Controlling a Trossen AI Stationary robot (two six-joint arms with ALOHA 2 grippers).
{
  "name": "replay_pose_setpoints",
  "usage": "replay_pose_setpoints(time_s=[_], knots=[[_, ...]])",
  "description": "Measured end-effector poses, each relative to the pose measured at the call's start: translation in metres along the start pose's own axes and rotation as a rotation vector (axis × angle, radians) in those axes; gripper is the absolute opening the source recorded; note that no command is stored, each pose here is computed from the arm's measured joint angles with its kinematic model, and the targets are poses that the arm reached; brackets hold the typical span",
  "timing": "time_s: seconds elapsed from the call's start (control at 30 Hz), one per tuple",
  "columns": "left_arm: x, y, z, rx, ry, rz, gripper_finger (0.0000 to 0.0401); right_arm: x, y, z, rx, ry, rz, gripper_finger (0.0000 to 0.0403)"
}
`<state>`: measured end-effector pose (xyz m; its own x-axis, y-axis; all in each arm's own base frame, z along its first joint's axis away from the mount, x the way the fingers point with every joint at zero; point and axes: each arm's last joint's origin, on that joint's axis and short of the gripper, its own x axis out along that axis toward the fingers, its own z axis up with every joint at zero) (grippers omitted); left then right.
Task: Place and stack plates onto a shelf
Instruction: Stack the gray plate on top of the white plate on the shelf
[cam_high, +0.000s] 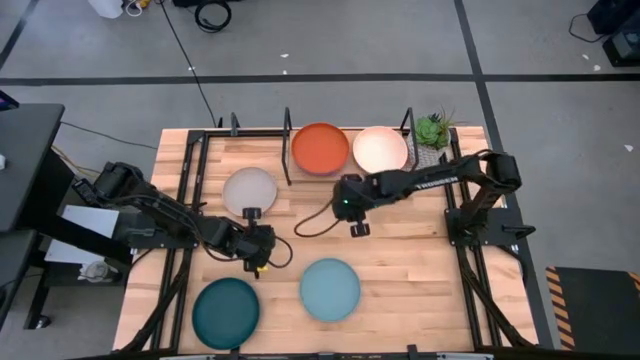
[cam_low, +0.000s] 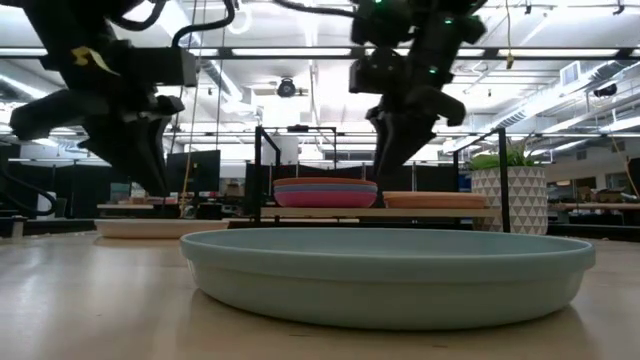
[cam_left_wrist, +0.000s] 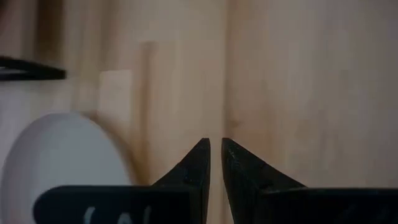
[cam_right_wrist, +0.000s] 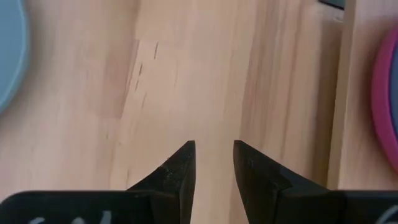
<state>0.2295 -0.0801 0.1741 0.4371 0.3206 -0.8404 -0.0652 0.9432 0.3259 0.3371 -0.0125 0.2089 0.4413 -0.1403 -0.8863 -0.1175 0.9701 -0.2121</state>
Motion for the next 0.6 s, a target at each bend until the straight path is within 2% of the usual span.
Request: replay_pose_setpoints(time_s=[0.17,0.27,0.33,0.47,0.6], knots=[[0.003,0.031,-0.009,-0.065,0.021,0.050,0.0048,-0.009,0.019,-0.010,0.044,-0.107,-0.005,0.0114],[0.016,0.051,-0.020,-0.134,0.081,0.083,0.0048,-0.014,0.032,-0.016,0.047,-0.176,0.008,0.0114],[0.026,0.062,-0.025,-0.177,0.102,0.066,0.0055,-0.017,0.040,-0.021,0.042,-0.211,0.013,0.0114],[0.038,0.079,-0.025,-0.236,0.071,-0.030,0.0089,-0.022,0.051,-0.028,0.046,-0.249,-0.022,0.0113],[0.044,0.096,-0.027,-0.248,0.086,-0.019,0.0139,-0.024,0.057,-0.031,0.060,-0.264,-0.046,0.0113]])
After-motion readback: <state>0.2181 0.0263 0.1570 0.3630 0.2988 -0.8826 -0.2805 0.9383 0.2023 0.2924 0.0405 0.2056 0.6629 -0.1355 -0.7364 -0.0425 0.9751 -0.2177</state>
